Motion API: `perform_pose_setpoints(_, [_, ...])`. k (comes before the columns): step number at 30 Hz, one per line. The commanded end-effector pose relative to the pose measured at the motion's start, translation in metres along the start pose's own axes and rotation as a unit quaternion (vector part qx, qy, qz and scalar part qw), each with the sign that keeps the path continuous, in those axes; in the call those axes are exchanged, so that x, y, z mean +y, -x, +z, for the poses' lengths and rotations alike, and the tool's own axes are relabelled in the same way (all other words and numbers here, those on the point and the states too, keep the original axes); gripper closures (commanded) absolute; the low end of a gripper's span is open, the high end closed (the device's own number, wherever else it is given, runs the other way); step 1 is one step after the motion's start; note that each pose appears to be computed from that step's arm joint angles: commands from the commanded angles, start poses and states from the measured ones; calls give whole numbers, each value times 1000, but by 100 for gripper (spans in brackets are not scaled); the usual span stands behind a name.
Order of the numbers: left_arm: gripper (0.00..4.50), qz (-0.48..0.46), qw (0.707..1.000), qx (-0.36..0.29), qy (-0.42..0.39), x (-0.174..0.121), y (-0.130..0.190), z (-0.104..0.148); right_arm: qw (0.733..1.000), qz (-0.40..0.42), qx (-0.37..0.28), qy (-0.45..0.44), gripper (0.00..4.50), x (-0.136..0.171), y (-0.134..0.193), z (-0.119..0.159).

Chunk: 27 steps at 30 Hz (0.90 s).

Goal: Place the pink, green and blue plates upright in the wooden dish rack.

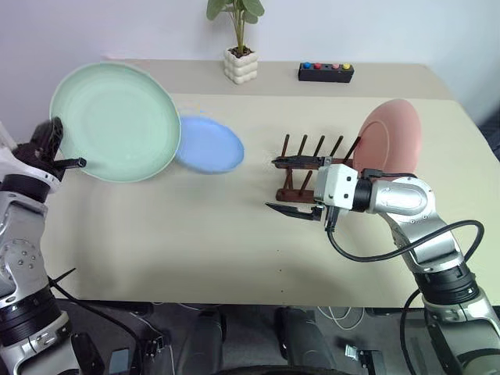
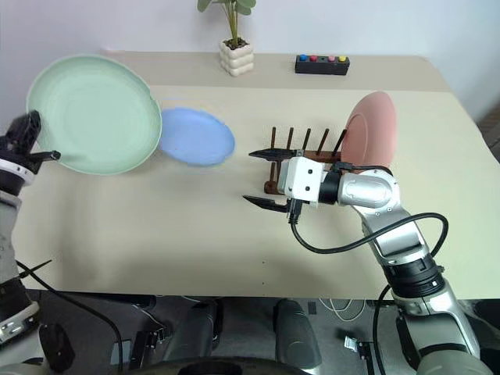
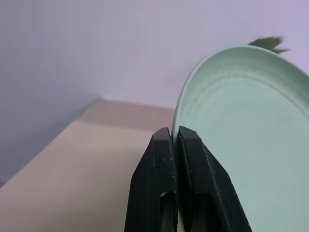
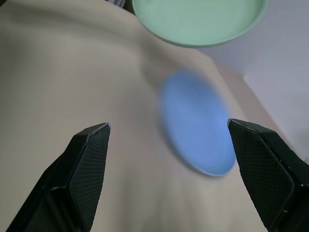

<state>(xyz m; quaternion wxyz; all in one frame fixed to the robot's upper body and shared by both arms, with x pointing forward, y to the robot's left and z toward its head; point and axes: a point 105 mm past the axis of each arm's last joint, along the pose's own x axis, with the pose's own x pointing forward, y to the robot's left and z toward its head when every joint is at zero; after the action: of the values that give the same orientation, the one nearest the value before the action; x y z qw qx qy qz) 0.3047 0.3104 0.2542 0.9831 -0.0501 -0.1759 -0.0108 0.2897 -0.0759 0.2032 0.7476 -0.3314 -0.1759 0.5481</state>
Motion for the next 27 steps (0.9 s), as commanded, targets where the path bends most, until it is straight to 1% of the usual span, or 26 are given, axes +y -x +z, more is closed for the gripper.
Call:
perform_pose_setpoints(1, [446, -35, 999, -27, -13, -21, -5, 19, 999, -11, -18, 41, 52, -7, -4, 12])
perform_pose_setpoints(5, [446, -58, 997, -2, -40, -43, -14, 12, 995, -29, -18, 96, 52, -15, -9, 16])
perform_pose_setpoints(7, [446, -70, 996, 17, -50, -67, -26, 3, 989, -42, -15, 140, 52, -19, -15, 19])
perform_pose_setpoints(11, [446, -91, 994, 27, -56, -115, -45, -1, 978, -52, 9, 203, 52, -23, -25, 14])
perform_pose_setpoints(13, [446, -90, 994, 34, -50, -129, -50, -2, 973, -55, 15, 222, 52, -23, -29, 11])
perform_pose_setpoints(21, [446, -122, 991, 36, -28, -158, -52, 3, 967, -39, 25, 252, 52, -13, -44, 3])
perform_pose_setpoints(27, [446, -140, 989, 36, -22, -166, -49, 7, 963, -39, 35, 266, 52, -12, -51, -3])
